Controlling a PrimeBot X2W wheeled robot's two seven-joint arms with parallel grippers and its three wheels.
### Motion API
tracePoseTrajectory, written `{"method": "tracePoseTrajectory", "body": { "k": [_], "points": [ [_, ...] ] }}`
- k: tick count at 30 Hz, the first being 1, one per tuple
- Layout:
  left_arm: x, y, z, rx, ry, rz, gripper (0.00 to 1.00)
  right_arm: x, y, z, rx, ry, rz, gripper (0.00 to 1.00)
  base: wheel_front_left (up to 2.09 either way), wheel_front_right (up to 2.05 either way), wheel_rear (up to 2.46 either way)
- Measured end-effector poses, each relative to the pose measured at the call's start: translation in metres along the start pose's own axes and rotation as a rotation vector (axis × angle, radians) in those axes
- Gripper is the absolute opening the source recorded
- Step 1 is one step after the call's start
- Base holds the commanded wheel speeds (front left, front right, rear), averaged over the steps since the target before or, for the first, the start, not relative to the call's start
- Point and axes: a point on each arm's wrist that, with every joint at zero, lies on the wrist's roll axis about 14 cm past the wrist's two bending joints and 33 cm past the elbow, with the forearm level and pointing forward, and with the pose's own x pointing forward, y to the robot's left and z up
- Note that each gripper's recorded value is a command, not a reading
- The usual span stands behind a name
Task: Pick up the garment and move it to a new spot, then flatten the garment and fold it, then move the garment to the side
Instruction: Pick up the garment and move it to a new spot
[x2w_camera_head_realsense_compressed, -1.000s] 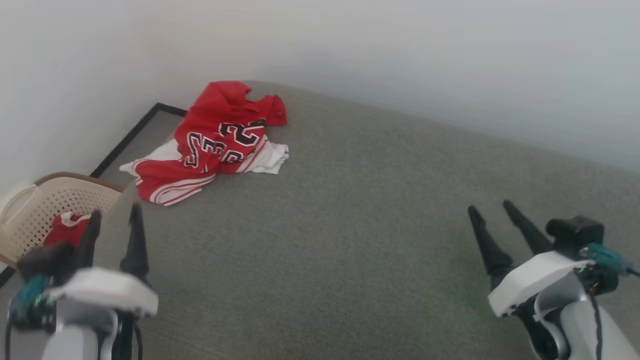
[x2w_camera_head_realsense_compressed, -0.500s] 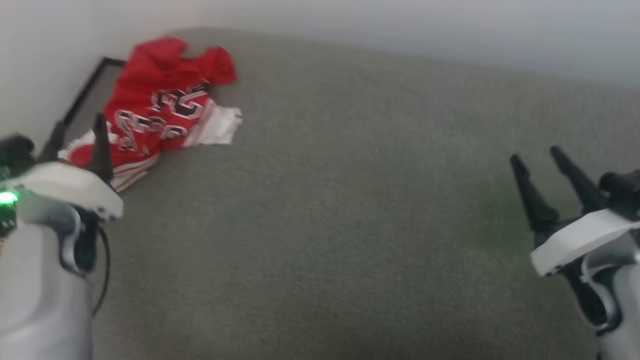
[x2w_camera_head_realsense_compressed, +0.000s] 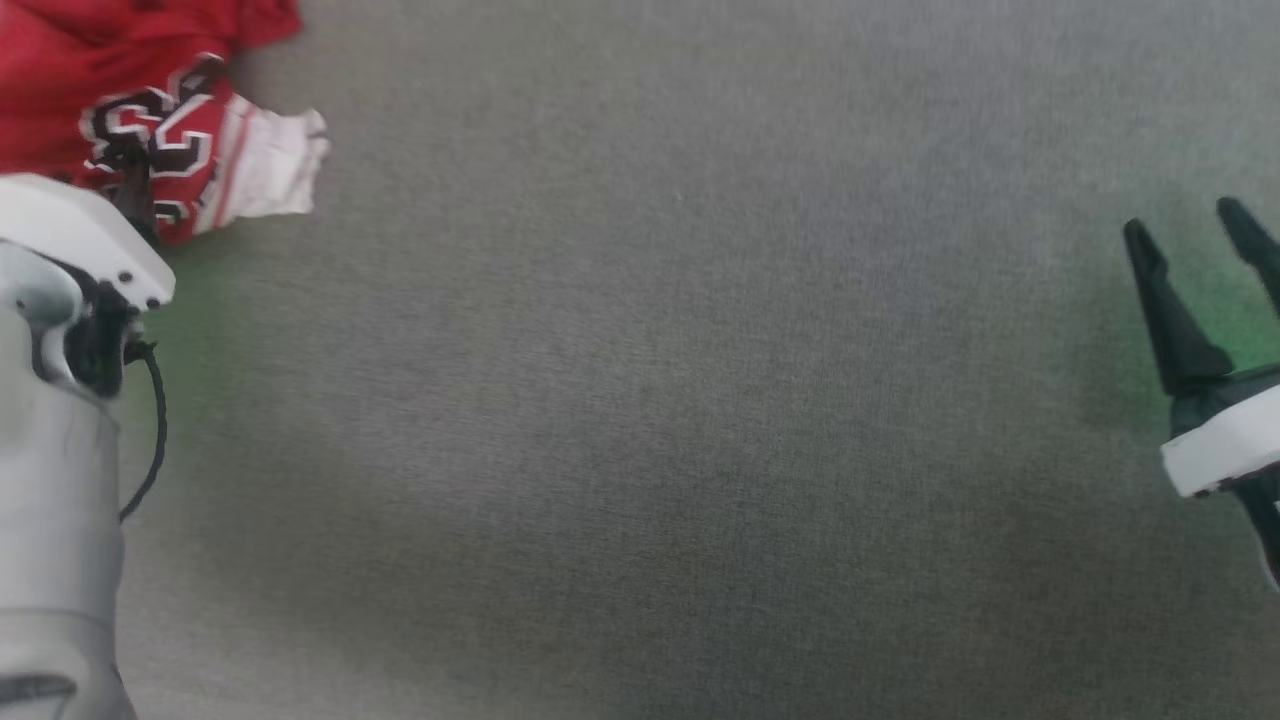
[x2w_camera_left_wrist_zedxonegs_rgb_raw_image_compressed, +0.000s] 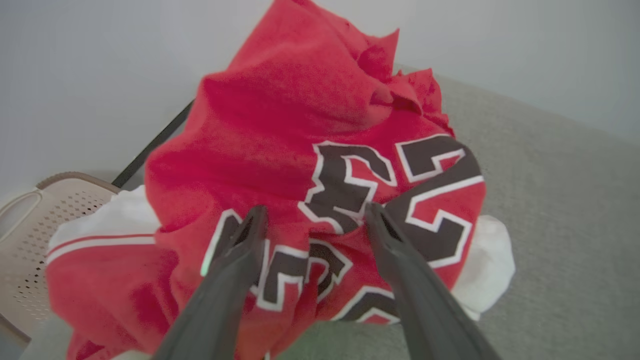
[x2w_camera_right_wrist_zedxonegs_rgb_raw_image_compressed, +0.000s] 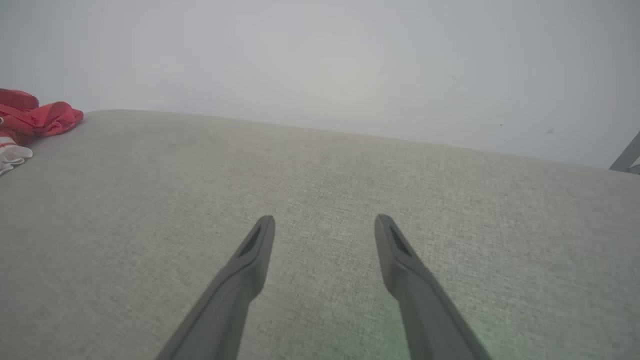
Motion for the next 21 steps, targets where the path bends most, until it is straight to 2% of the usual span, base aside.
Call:
{"method": "tracePoseTrajectory", "body": {
  "k": [8,16,17,18,21],
  "points": [
    [0.028,-0.005,-0.064,-0.003,0.316,0.067,1.00,0.005,-0.024,-0.020,-0.012,0.051,-0.028,1.00,0.00,0.00,0.00],
    [0.035,-0.011,-0.079,-0.028,0.421,0.077,1.00,0.007,-0.031,-0.030,-0.014,0.079,-0.038,1.00,0.00,0.00,0.00],
    [0.034,-0.011,-0.079,-0.025,0.422,0.076,0.43,0.007,-0.031,-0.029,-0.013,0.077,-0.039,1.00,0.00,0.00,0.00],
    [0.034,-0.011,-0.077,-0.025,0.415,0.074,0.00,0.007,-0.031,-0.028,-0.013,0.074,-0.040,1.00,0.00,0.00,0.00],
    [0.032,-0.004,-0.060,0.018,0.336,0.069,0.00,0.005,-0.030,-0.019,-0.012,0.054,-0.047,1.00,0.00,0.00,0.00]
  ]
}}
